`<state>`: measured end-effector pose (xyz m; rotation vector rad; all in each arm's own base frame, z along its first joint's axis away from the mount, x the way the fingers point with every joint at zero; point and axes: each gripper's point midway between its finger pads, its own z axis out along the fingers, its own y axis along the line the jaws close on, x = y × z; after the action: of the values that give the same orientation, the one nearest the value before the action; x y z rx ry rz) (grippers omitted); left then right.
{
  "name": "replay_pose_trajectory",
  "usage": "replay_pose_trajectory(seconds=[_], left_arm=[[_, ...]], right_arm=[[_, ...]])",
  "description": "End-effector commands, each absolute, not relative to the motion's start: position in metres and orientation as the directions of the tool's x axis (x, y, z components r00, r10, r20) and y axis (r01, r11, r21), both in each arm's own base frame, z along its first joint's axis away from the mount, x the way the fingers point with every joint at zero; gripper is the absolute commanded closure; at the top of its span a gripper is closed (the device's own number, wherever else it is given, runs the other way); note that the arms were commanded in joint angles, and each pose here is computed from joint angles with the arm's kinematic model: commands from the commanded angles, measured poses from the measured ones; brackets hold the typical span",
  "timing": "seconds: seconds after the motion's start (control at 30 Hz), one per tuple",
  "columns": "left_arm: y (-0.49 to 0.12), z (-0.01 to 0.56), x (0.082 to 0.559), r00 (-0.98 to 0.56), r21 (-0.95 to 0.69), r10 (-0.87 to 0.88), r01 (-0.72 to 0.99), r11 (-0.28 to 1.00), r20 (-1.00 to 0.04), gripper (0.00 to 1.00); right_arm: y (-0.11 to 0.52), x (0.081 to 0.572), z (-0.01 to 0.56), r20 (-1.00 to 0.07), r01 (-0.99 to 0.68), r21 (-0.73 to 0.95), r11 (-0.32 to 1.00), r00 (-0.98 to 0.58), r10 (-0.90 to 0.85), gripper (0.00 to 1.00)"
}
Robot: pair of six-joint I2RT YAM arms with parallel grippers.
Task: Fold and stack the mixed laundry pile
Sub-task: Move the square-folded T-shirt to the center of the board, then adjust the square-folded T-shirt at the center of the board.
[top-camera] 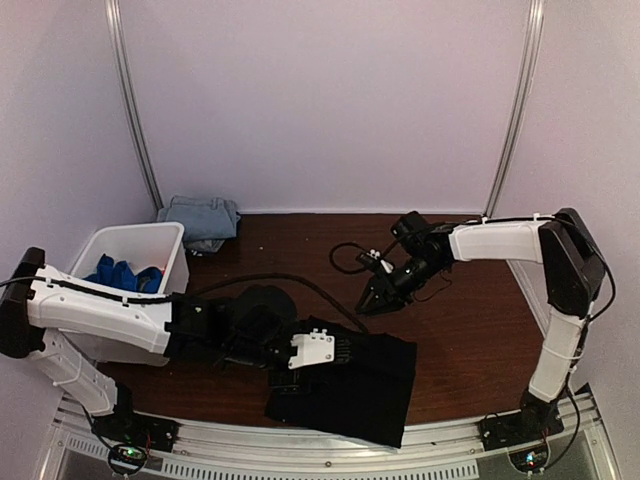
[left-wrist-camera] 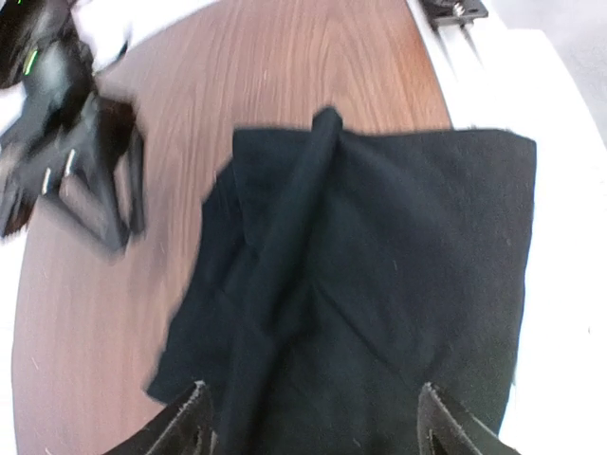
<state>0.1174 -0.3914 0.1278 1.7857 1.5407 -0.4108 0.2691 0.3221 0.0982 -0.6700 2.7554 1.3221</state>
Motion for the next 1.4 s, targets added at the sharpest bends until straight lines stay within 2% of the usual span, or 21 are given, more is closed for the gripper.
replay_pose_trajectory(seconds=[0.0, 0.2, 0.57, 0.77, 0.9, 1.13, 1.23, 1.37], left_arm=[[-0.41, 0.118, 0.118, 0.313, 0.31, 0.725, 0.94, -0.143, -0.614, 0.3], [-0.443, 0.117, 0.14, 0.324, 0.297, 0.715, 0.94, -0.168, -0.62, 0.4], [-0.457, 0.088, 0.178, 0.338, 0.289, 0.749, 0.936, -0.203, -0.569, 0.39], [-0.454, 0.071, 0.177, 0.323, 0.255, 0.767, 0.943, -0.213, -0.555, 0.4], [-0.452, 0.059, 0.18, 0.322, 0.253, 0.783, 0.943, -0.216, -0.532, 0.52], [-0.46, 0.071, 0.189, 0.325, 0.29, 0.779, 0.938, -0.192, -0.536, 0.75], [-0.462, 0.078, 0.195, 0.322, 0.308, 0.778, 0.935, -0.174, -0.539, 0.81], [-0.463, 0.083, 0.2, 0.317, 0.322, 0.778, 0.934, -0.155, -0.542, 0.89]], right_arm=[[0.331, 0.272, 0.085, -0.109, -0.32, 0.779, 0.539, -0.916, -0.387, 0.71], [0.343, 0.269, 0.08, -0.048, -0.27, 0.822, 0.502, -0.911, -0.411, 0.79], [0.337, 0.272, 0.02, 0.082, -0.236, 0.768, 0.596, -0.886, -0.456, 0.89], [0.336, 0.28, 0.032, 0.04, -0.28, 0.745, 0.605, -0.887, -0.46, 0.9], [0.335, 0.286, 0.046, 0.009, -0.31, 0.728, 0.612, -0.888, -0.46, 0.9], [0.329, 0.285, 0.059, 0.003, -0.316, 0.722, 0.615, -0.888, -0.459, 0.91], [0.331, 0.281, 0.077, -0.018, -0.318, 0.746, 0.585, -0.888, -0.46, 0.91], [0.33, 0.268, 0.07, 0.015, -0.283, 0.772, 0.57, -0.888, -0.46, 0.92]])
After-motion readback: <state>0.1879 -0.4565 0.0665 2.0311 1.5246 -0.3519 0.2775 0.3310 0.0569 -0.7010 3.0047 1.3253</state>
